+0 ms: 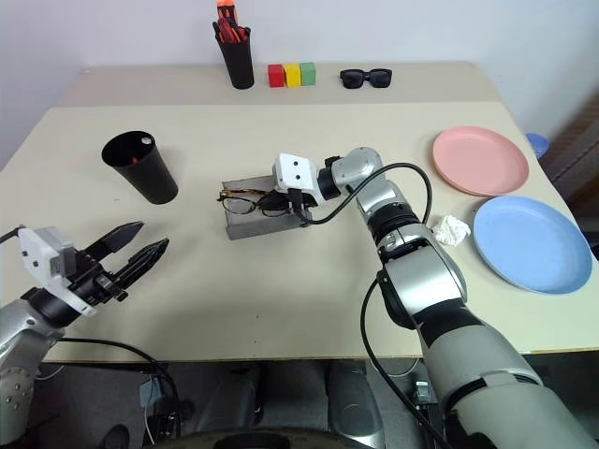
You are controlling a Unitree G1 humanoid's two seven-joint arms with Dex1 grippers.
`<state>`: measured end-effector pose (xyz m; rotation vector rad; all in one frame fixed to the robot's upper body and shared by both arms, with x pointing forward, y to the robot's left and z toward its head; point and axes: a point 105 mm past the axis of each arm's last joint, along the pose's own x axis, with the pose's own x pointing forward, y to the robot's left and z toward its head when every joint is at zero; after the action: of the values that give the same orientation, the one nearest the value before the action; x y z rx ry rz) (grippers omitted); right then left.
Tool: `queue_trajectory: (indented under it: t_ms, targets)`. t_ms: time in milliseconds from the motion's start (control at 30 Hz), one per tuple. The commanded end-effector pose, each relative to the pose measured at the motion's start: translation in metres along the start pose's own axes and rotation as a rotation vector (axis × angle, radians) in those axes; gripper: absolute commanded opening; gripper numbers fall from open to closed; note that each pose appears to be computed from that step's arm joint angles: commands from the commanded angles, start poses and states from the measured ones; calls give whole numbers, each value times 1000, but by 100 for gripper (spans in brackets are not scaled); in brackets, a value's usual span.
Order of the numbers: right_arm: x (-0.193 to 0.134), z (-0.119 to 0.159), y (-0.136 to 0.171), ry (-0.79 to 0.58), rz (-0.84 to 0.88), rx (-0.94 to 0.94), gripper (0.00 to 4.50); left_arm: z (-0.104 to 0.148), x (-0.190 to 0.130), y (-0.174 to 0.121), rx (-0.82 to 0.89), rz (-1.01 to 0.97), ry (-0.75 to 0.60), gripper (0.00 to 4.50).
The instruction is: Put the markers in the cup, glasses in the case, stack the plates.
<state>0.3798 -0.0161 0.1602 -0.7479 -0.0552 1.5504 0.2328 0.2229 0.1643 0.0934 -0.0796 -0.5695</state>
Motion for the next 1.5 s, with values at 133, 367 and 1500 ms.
queue_trajectory:
  t_ms: [133, 367, 1500]
  targets:
    - [-3, 3, -2, 31, 28, -31, 3, 13, -2, -13, 8, -127, -57, 287]
    - [-2, -7, 1, 92, 51, -16, 3, 15, -5, -21, -18, -237, -55, 287]
    - [-26, 8, -29, 60, -71, 75, 440, 33, 22, -6, -34, -150, -133, 287]
